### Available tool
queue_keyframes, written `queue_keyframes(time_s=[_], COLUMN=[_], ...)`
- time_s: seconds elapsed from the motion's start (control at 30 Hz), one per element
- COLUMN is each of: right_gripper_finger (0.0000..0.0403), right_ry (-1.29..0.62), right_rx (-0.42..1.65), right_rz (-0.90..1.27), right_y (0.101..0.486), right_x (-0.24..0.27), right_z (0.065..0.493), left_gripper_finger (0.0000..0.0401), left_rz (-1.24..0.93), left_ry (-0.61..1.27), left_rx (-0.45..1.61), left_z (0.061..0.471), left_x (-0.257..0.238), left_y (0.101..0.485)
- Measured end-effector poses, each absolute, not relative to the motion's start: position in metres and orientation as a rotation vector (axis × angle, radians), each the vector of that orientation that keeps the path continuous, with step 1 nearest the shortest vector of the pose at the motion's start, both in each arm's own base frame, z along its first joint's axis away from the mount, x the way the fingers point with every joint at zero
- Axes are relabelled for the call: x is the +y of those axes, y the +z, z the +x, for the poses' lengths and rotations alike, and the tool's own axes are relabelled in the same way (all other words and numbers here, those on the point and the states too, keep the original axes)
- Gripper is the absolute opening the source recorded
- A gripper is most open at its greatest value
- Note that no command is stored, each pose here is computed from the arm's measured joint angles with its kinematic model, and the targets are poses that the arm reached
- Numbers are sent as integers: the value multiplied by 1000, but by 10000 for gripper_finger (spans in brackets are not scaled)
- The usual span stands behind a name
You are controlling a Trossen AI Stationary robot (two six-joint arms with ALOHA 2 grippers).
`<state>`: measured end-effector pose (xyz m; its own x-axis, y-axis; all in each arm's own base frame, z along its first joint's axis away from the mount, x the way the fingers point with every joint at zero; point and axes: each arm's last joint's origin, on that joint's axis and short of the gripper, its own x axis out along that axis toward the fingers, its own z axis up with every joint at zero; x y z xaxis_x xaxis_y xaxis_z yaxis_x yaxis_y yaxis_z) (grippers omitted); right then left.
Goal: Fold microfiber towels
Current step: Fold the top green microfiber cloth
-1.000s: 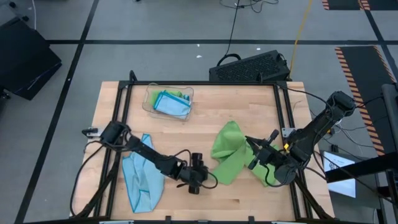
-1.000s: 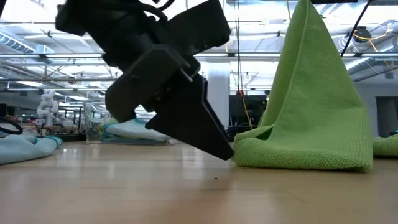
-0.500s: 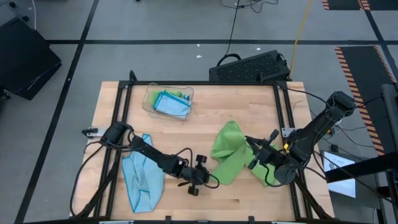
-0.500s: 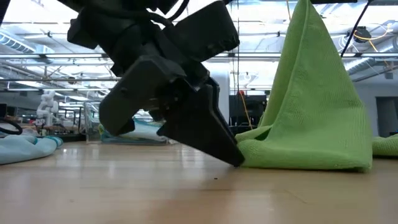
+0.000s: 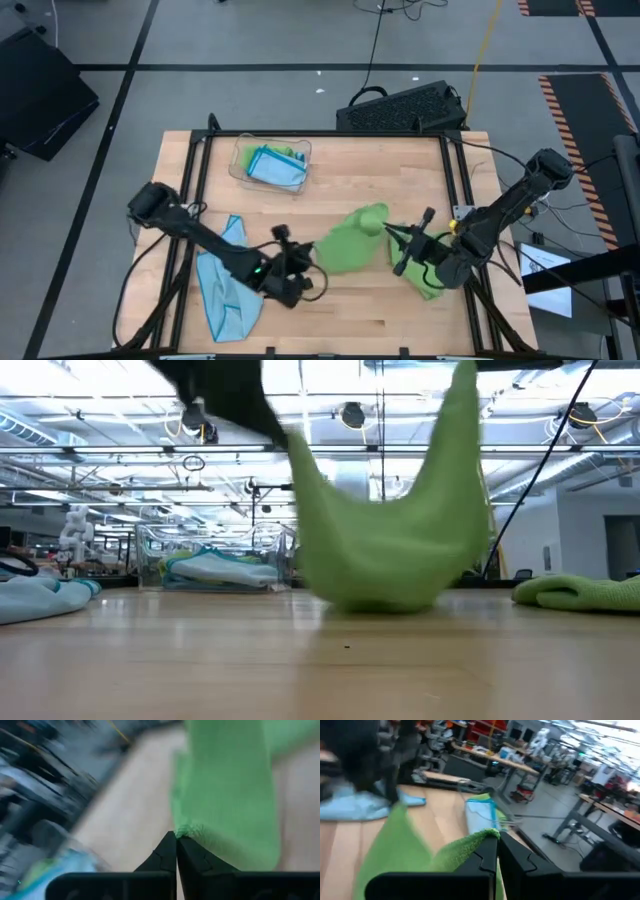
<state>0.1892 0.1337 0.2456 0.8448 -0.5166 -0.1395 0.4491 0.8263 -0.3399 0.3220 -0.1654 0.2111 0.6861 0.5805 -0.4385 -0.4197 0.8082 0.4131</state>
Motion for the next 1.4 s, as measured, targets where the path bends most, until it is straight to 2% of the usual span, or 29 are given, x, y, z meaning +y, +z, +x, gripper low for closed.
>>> queue_keyframes(time_s=[0.13,0.2,0.37,0.5,0.63,0.73,0.9,1.07,1.2,1.4], right_gripper_finger=[4,4,4,4,4,4,4,4,4,4], right_ry=[-495,-497,-415,-170,72,139,141,153,153,153], right_rx=[241,254,282,343,415,454,537,629,653,650], right_rz=[-333,-352,-354,-336,-247,-204,-173,-154,-152,-153], right_y=[242,239,236,231,226,223,217,210,208,208], right_x=[134,134,133,137,143,144,141,137,137,137], right_z=[201,205,209,209,208,207,204,201,199,200], left_gripper_finger=[5,3,9,12,21,50,131,194,210,211], left_rz=[312,322,258,170,132,111,71,-7,6,112], left_ry=[699,673,356,98,34,25,-19,-196,-216,-94], left_rx=[368,357,539,690,738,738,756,855,907,816], left_z=[302,295,291,291,294,299,311,315,308,306], left_x=[-186,-194,-206,-213,-217,-221,-226,-241,-249,-250], left_y=[235,240,237,229,220,212,192,167,156,157])
